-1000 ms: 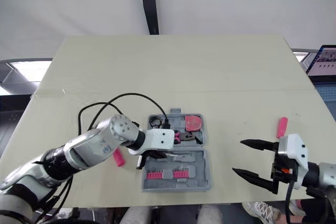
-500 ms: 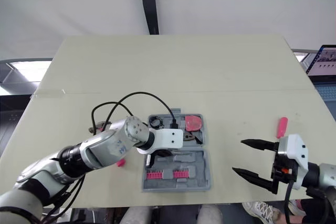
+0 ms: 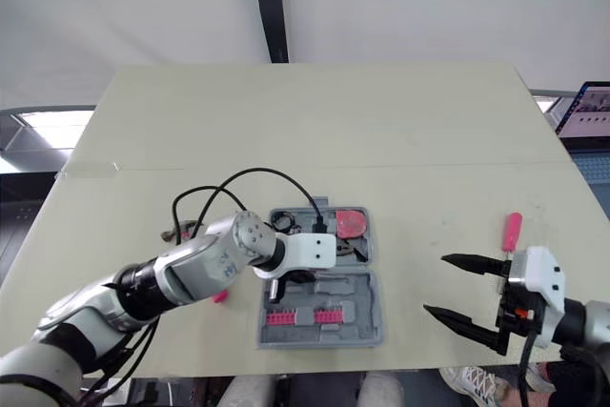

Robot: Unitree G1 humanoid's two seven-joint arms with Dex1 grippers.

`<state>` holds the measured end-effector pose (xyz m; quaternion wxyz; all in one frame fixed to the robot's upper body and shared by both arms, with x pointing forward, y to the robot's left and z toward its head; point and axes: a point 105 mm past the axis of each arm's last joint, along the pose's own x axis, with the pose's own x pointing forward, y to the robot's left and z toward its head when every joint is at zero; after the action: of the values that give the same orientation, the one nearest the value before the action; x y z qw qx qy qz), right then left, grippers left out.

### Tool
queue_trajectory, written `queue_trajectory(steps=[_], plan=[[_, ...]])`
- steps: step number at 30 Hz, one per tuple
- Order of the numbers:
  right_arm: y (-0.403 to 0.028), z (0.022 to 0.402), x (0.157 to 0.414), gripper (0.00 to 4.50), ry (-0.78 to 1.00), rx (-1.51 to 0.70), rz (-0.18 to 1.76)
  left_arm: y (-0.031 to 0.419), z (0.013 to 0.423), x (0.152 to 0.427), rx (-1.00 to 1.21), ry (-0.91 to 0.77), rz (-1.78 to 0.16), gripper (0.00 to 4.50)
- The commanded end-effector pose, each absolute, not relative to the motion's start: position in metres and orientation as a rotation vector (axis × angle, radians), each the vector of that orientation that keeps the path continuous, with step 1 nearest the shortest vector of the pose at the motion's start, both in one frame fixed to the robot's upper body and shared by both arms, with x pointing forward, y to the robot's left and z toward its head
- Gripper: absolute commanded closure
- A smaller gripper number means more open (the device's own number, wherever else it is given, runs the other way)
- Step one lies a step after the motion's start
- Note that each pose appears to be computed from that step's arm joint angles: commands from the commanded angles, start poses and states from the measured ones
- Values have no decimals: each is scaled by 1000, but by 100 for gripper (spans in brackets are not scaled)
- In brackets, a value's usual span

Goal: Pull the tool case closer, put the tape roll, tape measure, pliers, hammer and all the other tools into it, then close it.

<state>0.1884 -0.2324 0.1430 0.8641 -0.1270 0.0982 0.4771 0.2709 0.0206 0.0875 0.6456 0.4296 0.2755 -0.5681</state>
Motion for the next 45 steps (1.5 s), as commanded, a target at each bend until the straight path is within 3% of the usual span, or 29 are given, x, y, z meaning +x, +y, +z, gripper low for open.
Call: queue_trajectory(steps=[1,20,26,30,33,36,37,45], plan=[[-232,151,183,0,181,-300,1011,17,90,272,1002,595,-1290,447],[-232,150,183,0,183,-293,1012,16,87,265,1000,620,-1311,447],[-231,150,183,0,178,-285,1013,20,95,266,946,632,-1279,183],[-231,149,183,0,174,-281,1012,26,102,268,909,641,-1249,183],[-231,149,183,0,171,-278,1009,31,109,269,875,618,-1225,270],[-231,150,183,0,168,-275,1006,38,113,270,783,556,-1208,413],[-231,150,183,0,168,-275,1006,41,113,270,757,539,-1211,432],[-234,148,181,0,177,-269,997,61,107,257,497,304,-1274,432]])
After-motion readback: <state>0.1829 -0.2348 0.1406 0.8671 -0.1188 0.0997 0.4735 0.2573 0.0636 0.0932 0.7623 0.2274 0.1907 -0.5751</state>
